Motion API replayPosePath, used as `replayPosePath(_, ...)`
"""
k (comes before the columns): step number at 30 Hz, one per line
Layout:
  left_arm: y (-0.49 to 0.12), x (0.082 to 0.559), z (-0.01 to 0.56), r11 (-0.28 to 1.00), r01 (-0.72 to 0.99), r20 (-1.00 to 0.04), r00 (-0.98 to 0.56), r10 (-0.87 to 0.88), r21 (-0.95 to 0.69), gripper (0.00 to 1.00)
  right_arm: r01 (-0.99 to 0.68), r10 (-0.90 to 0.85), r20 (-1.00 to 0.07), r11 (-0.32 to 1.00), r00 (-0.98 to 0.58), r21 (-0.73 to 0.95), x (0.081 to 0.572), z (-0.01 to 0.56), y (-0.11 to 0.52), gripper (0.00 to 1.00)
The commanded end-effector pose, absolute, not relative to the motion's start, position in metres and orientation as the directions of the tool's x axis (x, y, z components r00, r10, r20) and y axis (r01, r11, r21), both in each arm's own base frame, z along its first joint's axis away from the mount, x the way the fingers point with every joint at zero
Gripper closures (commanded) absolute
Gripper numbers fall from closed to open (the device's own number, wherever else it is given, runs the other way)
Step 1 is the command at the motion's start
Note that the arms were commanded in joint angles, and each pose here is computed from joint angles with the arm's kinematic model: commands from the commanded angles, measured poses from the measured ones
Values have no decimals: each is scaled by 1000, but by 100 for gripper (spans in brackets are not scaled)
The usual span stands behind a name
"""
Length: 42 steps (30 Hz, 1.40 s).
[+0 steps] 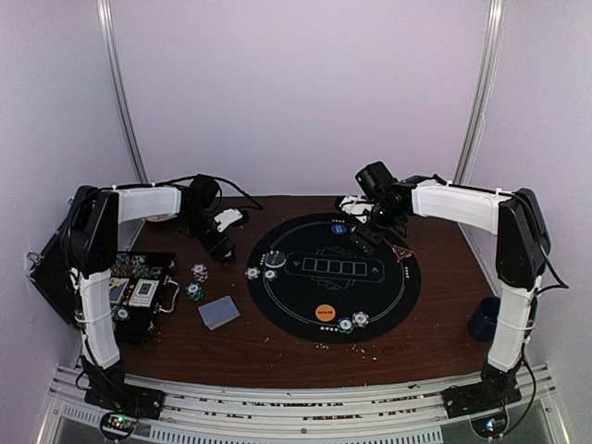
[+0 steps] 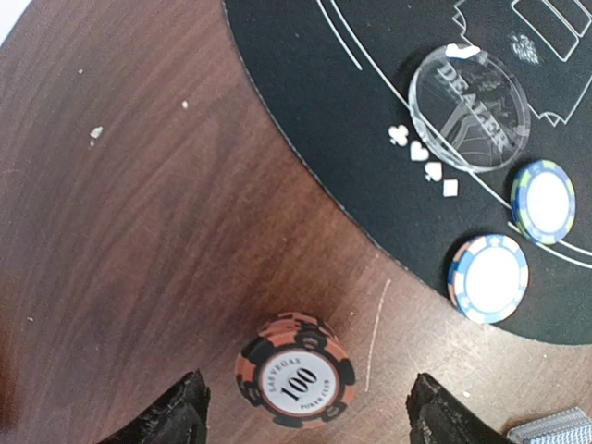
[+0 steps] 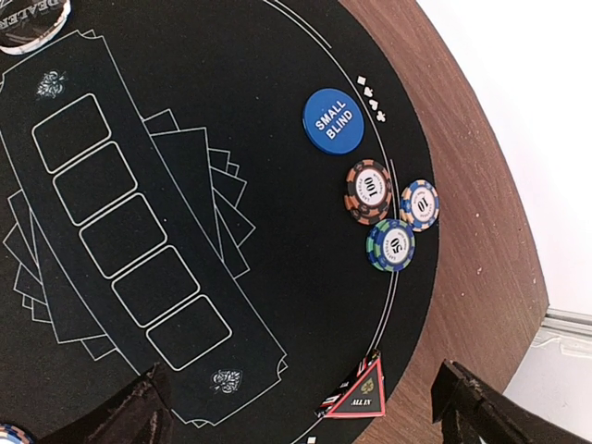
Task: Distribute texas hold em gaming equipment
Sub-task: Pick up the pile of poker chips from the pile of poker chips.
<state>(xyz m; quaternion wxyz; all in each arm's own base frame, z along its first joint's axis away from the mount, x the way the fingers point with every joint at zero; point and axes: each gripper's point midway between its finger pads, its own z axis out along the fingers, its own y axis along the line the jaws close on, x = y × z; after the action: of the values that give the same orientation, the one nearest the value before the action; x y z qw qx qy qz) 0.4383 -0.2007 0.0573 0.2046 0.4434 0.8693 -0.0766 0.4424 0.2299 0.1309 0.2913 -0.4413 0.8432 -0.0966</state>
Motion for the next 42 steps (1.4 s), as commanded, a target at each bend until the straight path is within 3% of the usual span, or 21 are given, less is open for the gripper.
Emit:
replayPosePath(1,-202,454,58,609,790,-448,-522,725,66,24,-686,-810,-397,580,-431,-439,440,129,231,0)
replayPosePath(25,-201,454,49,614,787,-434,-533,727,60,39,-686,-820,-387,568,-422,-455,439,127,235,0)
replayPosePath(42,-199,453,45,614,787,-422,-537,730,61,39,-690,-824,-383,562,-418,-456,438,125,237,0)
